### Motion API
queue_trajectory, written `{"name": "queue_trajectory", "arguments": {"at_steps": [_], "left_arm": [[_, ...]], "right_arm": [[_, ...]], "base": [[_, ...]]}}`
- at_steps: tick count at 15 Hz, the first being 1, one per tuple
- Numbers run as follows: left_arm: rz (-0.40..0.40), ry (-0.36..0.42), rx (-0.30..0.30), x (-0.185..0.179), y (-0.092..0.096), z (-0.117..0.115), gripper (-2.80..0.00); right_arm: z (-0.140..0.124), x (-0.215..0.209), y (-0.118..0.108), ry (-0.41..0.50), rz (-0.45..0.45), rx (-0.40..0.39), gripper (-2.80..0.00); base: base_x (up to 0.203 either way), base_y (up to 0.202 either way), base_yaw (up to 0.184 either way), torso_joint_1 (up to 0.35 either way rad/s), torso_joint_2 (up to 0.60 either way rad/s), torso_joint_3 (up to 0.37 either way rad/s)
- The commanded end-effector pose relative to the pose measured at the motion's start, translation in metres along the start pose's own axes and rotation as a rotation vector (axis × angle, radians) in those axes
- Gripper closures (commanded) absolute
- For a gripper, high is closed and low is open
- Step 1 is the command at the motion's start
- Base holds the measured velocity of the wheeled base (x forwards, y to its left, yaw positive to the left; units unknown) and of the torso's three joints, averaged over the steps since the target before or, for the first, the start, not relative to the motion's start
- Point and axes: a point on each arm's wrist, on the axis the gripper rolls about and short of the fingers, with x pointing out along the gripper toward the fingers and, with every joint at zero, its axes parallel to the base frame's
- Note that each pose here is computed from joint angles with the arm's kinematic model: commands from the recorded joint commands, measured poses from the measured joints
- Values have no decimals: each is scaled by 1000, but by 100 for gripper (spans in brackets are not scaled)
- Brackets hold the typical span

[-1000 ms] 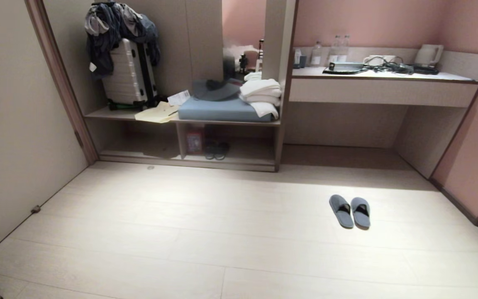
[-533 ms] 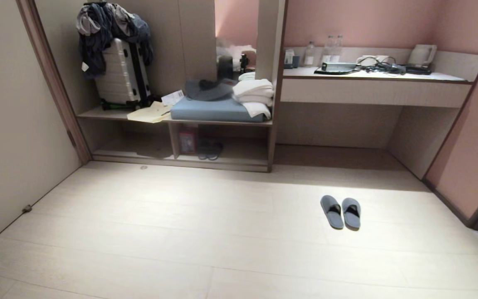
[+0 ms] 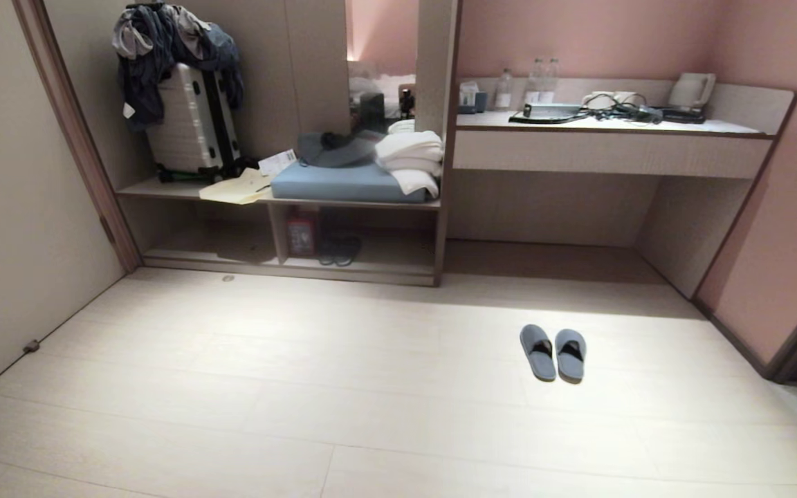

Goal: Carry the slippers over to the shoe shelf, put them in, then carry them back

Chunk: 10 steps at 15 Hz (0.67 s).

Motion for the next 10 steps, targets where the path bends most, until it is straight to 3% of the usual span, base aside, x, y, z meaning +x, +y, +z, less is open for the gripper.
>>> {"name": "queue_trajectory", "arguments": {"at_steps": [1, 10], "left_arm": [[0, 0, 0, 0, 0, 0, 0], [0, 1, 1, 0, 0, 0, 0]], "right_arm": [[0, 0, 0, -1, 2, 0, 0], [0, 0, 0, -1, 0, 0, 0]], "base": [[0, 0, 0, 0, 0, 0], [0, 0, 0, 0, 0, 0]]}}
